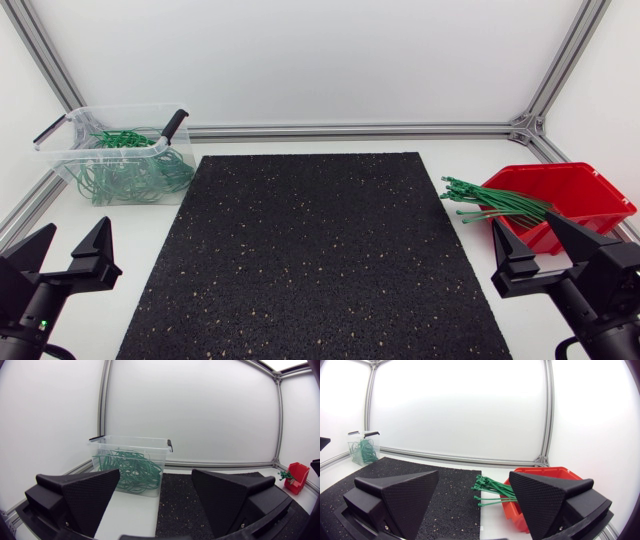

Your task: Take a green cable tie from the red box, thread the tail through the head to close it, then place it in the transparent bin on the left.

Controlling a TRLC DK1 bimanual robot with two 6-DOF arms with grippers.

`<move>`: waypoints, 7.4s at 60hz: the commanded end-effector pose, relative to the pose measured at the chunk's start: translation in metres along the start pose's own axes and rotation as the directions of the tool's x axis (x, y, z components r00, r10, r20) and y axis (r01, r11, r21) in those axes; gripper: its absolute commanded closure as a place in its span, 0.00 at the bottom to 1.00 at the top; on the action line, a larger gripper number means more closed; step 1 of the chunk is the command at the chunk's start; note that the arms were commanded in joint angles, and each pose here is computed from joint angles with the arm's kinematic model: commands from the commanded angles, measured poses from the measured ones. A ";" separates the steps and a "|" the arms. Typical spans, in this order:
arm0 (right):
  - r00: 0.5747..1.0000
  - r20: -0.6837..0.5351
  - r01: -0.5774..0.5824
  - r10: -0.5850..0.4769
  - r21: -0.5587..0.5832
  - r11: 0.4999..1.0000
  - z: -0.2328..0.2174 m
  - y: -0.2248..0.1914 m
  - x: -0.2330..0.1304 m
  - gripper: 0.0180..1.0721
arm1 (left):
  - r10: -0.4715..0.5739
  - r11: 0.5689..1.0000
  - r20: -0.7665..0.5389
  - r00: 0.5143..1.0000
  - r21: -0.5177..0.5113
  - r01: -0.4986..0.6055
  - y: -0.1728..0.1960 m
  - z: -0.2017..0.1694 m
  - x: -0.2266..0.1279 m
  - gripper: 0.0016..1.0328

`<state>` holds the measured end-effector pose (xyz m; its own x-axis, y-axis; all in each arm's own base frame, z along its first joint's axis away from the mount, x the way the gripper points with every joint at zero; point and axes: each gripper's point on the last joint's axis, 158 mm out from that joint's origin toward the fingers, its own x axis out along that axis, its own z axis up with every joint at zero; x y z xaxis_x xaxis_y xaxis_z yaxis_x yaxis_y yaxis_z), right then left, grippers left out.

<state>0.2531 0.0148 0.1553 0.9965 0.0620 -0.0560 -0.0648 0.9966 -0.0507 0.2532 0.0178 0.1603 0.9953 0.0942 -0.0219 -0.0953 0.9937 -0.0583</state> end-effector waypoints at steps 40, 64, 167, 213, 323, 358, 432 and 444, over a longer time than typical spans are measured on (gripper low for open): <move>1.000 -0.009 0.001 -0.001 0.009 1.000 -0.008 0.000 0.001 0.03 | 0.006 1.000 -0.042 0.999 -0.018 -0.007 0.002 -0.022 0.002 0.03; 1.000 0.027 0.000 0.000 0.001 1.000 0.014 -0.001 -0.003 0.03 | 0.003 1.000 -0.041 0.999 -0.018 -0.004 0.001 -0.021 0.002 0.03; 0.720 -0.694 -0.561 -0.010 -0.591 0.579 -0.086 -0.059 0.067 0.10 | 0.012 1.000 -0.040 0.999 -0.018 -0.013 0.003 -0.021 0.002 0.03; 0.813 -0.581 -0.565 0.030 -0.776 0.279 -0.149 -0.054 0.085 0.54 | 0.014 1.000 -0.043 0.999 -0.019 -0.015 0.004 -0.021 0.002 0.03; 0.902 -0.429 -0.423 -0.038 -0.899 0.111 -0.097 -0.072 0.100 0.94 | 0.010 1.000 -0.051 0.999 -0.017 -0.011 0.003 -0.023 0.002 0.03; 0.689 -0.646 -0.705 0.327 -0.495 0.507 0.015 -0.009 0.051 0.94 | -0.007 1.000 -0.049 0.999 -0.011 0.007 -0.002 -0.023 0.001 0.03; 0.068 -0.593 -0.888 0.803 0.330 0.319 0.040 0.218 -0.020 0.94 | -0.309 0.951 -0.468 0.828 -0.174 0.257 -0.059 0.033 0.032 0.03; -0.041 -0.511 -0.815 0.859 0.514 0.267 0.037 0.238 -0.015 0.94 | -0.468 0.884 -0.449 0.762 -0.248 0.396 -0.102 0.047 0.038 0.04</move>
<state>0.2232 0.2465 0.1891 -0.0793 0.8170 -0.5712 -0.8528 0.2411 0.4633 0.2949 -0.0633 0.1937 0.7960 -0.3741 -0.4758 0.2493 0.9190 -0.3055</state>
